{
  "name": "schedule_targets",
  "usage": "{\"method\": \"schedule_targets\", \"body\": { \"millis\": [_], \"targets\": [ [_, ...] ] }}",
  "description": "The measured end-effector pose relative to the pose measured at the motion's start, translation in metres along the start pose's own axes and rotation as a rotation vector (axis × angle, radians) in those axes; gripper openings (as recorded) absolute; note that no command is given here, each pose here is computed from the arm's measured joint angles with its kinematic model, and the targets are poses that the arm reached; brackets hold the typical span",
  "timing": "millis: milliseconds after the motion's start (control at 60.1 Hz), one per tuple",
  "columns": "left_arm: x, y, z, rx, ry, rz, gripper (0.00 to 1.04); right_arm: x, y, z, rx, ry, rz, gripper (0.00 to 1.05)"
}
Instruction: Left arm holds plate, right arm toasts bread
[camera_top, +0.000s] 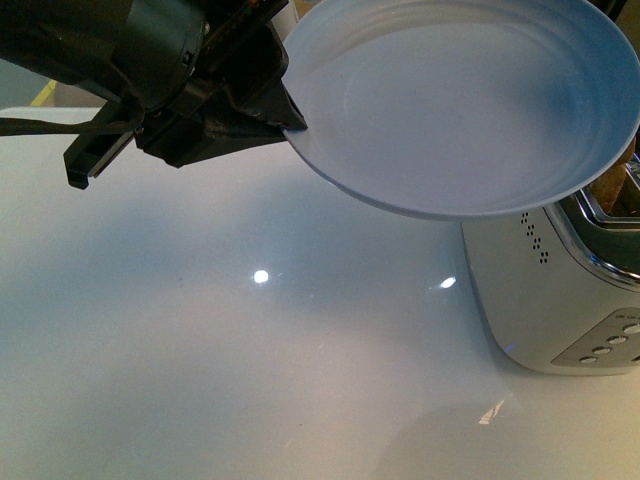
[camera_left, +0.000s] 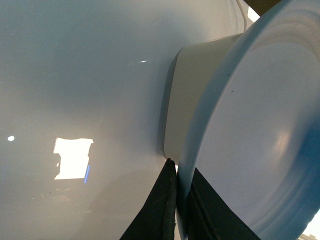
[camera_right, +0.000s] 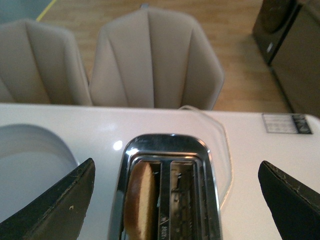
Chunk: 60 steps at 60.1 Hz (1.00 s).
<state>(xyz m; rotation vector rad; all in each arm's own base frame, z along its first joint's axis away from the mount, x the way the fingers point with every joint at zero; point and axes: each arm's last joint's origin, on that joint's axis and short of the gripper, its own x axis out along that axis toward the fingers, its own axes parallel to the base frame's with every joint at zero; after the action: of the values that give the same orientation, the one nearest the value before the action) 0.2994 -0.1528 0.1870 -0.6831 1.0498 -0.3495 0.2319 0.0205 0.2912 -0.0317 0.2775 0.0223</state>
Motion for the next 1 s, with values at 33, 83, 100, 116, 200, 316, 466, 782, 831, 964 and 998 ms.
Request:
{"method": "schedule_targets", "body": {
  "millis": [33,83,100,116,200,316,466,782,831,964,998],
  "targets": [
    [0.000,0.000,0.000,0.000,0.001,0.001,0.03,-0.005,0.000,0.000,0.001,-0.018,-0.003,0.96],
    [0.000,0.001,-0.001,-0.002,0.003,0.004,0.03,-0.008,-0.001,0.002,0.003,-0.033,-0.004,0.96],
    [0.000,0.001,-0.001,-0.002,0.003,0.004,0.03,-0.008,-0.001,0.001,0.004,-0.039,-0.006,0.96],
    [0.000,0.002,-0.001,-0.002,0.004,0.004,0.03,-0.008,-0.001,0.001,0.006,-0.060,-0.011,0.94],
    [0.001,0.002,-0.002,-0.002,0.005,0.006,0.03,-0.009,-0.001,-0.011,0.018,-0.188,-0.016,0.82],
    [0.000,0.003,-0.001,-0.003,0.001,0.010,0.03,-0.019,-0.004,-0.035,0.025,-0.274,-0.018,0.63],
    [0.000,0.003,-0.002,-0.002,0.003,0.010,0.03,-0.028,-0.010,-0.061,0.024,-0.278,0.000,0.40],
    [0.001,0.002,-0.003,0.003,0.008,0.016,0.03,-0.045,-0.016,-0.101,0.030,-0.266,-0.019,0.02],
    [0.001,0.002,-0.003,0.003,0.009,0.017,0.03,-0.048,-0.016,-0.105,0.031,-0.269,-0.020,0.02],
    [0.001,0.002,-0.004,0.005,0.011,0.023,0.03,-0.053,-0.015,-0.115,0.031,-0.271,-0.020,0.02],
    [0.001,0.002,-0.004,0.005,0.011,0.023,0.03,-0.054,-0.015,-0.116,0.031,-0.271,-0.020,0.02]
  ]
}}
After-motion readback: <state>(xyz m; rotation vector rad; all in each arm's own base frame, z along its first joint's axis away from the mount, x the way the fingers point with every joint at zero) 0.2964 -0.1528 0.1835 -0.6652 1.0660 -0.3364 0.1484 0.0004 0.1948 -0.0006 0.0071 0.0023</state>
